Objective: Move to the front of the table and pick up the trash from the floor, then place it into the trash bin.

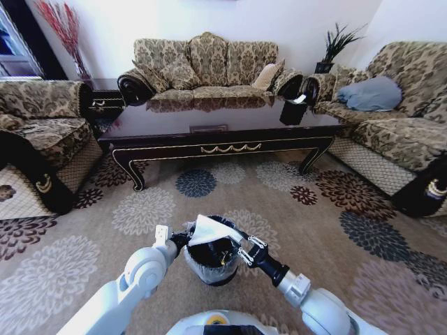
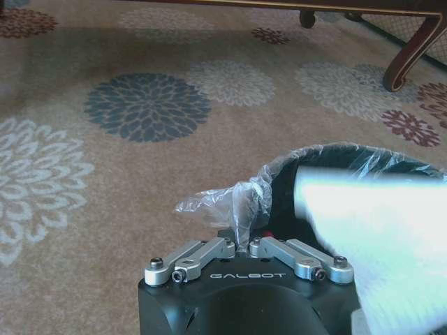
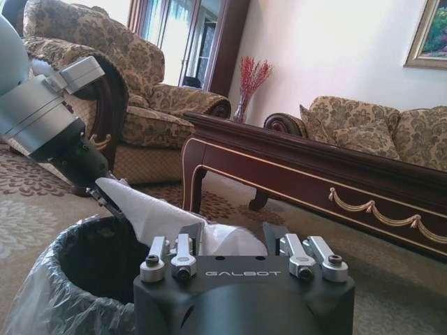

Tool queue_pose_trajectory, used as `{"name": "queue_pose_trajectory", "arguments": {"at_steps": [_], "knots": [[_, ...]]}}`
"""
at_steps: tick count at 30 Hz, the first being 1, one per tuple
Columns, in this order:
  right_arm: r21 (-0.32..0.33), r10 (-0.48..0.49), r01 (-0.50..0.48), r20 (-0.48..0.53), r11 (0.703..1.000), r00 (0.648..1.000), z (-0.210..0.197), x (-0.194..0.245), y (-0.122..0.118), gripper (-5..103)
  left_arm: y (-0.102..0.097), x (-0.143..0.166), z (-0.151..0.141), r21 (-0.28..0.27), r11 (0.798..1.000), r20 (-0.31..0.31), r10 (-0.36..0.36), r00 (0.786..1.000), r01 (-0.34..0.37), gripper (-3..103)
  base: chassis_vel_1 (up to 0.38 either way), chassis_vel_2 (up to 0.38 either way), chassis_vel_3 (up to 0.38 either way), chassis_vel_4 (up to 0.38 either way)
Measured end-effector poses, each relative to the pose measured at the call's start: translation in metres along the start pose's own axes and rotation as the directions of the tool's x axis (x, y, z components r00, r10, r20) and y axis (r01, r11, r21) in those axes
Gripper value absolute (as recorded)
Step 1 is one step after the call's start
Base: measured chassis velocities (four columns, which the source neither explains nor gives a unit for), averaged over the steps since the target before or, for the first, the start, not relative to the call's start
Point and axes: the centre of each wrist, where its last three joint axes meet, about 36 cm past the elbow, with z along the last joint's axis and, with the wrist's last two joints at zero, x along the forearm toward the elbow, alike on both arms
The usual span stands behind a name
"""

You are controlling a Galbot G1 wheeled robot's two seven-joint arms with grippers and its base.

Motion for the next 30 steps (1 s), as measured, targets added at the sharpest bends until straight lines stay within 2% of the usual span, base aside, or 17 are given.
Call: {"name": "queue_pose_trajectory", "arguments": {"at_steps": [2,4,7,8,11,17,20,22,25,29,30], "knots": [[0.007,-0.004,0.004,0.007,1.000,1.000,0.001,0.000,0.000,61,0.003,0.001,-0.003,0.004,1.000,0.010,-0.009,1.000,0.009,4,0.000,0.000,0.000,0.000],[0.009,-0.008,0.008,0.010,1.000,1.000,0.001,-0.001,-0.001,61,0.004,0.000,-0.004,0.008,1.000,0.015,-0.012,1.000,0.012,4,0.000,0.000,0.000,0.000],[0.006,-0.013,0.013,0.018,1.000,1.000,0.000,-0.001,0.000,78,0.009,-0.002,-0.006,0.019,1.000,0.022,-0.024,0.999,0.024,4,0.000,0.000,0.000,0.000],[0.006,-0.013,0.013,0.018,1.000,1.000,0.000,-0.001,0.000,78,0.009,-0.002,-0.006,0.019,1.000,0.022,-0.024,0.999,0.024,4,0.000,0.000,0.000,0.000],[-0.003,-0.003,0.003,0.024,1.000,1.000,0.000,0.000,0.002,94,0.013,-0.001,-0.007,0.028,0.999,0.027,-0.037,0.999,0.036,4,0.000,0.000,0.000,0.000],[-0.014,0.000,0.000,0.053,1.000,0.999,-0.004,-0.002,0.003,100,0.021,-0.001,-0.008,0.043,0.997,0.033,-0.058,0.998,0.057,4,0.000,0.000,0.000,0.000],[0.008,-0.006,0.005,0.060,1.000,0.998,-0.008,-0.005,0.003,100,0.016,-0.002,-0.006,0.044,0.998,0.030,-0.045,0.999,0.044,4,0.000,0.000,0.000,0.000],[0.000,-0.005,0.005,0.058,1.000,0.998,-0.008,-0.006,0.003,100,0.012,-0.004,-0.005,0.042,0.998,0.027,-0.037,0.999,0.036,4,0.000,0.000,0.000,0.000],[-0.097,0.010,-0.006,0.047,0.995,0.999,-0.016,-0.003,0.007,100,0.009,-0.005,-0.002,0.040,0.999,0.025,-0.033,0.999,0.032,4,0.000,0.000,0.000,0.000],[-0.058,0.041,-0.037,0.055,0.998,0.998,-0.011,-0.003,0.002,100,0.018,-0.006,-0.001,0.053,0.997,0.033,-0.055,0.998,0.053,4,0.000,0.000,0.000,0.000],[-0.075,0.084,-0.080,0.056,0.994,0.995,-0.007,-0.004,0.002,100,0.030,-0.005,-0.004,0.070,0.994,0.048,-0.090,0.995,0.087,4,0.000,0.000,0.000,0.000]]}}
